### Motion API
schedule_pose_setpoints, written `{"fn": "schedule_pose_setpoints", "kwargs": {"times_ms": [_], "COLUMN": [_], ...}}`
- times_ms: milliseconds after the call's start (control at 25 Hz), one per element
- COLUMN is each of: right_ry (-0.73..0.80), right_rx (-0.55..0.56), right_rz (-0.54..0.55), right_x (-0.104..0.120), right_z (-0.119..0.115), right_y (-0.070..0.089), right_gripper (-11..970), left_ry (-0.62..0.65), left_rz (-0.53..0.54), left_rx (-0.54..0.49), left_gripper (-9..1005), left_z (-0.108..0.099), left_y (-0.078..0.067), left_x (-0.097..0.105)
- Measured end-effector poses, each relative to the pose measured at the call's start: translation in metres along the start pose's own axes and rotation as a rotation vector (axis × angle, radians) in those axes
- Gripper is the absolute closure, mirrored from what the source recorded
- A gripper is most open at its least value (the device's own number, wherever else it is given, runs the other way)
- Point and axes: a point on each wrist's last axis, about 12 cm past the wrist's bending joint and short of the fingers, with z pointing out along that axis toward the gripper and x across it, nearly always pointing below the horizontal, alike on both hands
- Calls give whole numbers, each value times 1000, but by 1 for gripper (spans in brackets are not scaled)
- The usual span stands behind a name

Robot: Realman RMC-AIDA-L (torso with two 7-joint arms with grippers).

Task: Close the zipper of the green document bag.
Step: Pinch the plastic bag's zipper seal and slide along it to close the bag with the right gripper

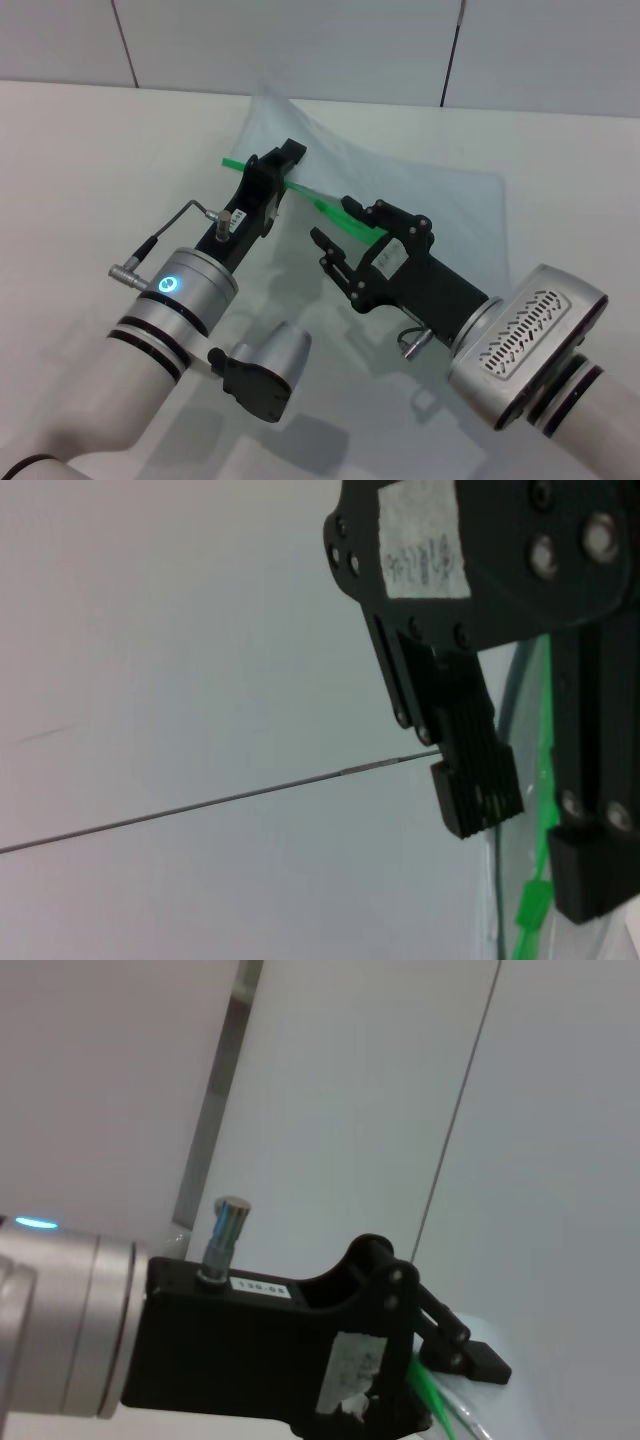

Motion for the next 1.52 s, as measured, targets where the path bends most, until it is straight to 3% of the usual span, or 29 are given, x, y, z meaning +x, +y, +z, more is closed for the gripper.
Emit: {"fn": "schedule_pose_setpoints", "kwargs": {"times_ms": [200, 1280, 1520], "right_ry": [0, -35, -19], "right_rx": [14, 17, -1], "right_rz": [5, -10, -74], "right_x": [0, -4, -6], "right_z": [1, 1, 4], "right_y": [-3, -3, 2], "right_gripper": [477, 576, 579], "left_ry": [-4, -21, -23], "left_rz": [3, 9, 13], "left_rx": [-4, -13, -14], "left_gripper": [912, 909, 909], "left_z": [0, -1, -1], "left_y": [0, 2, 2], "left_x": [0, -3, -4]}}
